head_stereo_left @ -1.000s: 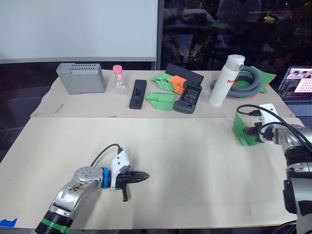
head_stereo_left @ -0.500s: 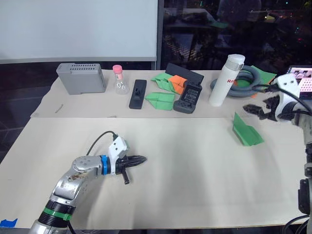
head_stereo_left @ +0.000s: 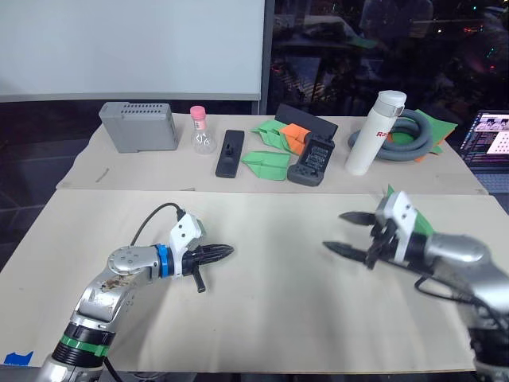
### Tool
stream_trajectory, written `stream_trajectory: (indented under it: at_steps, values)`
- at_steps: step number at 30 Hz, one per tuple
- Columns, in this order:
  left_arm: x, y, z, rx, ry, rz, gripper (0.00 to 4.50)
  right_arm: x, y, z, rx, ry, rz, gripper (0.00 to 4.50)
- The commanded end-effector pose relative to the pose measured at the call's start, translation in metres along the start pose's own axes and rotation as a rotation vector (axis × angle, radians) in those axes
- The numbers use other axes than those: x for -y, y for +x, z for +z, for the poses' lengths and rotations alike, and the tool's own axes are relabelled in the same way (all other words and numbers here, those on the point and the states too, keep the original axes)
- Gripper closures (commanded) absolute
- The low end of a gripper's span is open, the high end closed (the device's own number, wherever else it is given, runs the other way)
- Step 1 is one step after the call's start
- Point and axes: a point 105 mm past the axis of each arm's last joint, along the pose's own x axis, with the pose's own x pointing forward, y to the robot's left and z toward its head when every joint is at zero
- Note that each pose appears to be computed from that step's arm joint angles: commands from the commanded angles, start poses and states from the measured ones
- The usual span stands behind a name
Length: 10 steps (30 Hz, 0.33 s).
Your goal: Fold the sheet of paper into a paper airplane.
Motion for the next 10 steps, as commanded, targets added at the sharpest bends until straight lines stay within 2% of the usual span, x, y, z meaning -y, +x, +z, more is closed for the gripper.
stream_trajectory:
  at_steps: [1, 10]
  values:
    - [0.007, 0.001, -0.001, -0.005, 0.044, 0.000, 4.50, -0.014, 0.006, 0.000, 0.045, -0.077, 0.020, 0.04]
    - [0.013, 0.003, -0.016, 0.017, 0.065, 0.073, 4.50, -0.010, 0.010, -0.021, 0.076, -0.060, -0.047, 0.04]
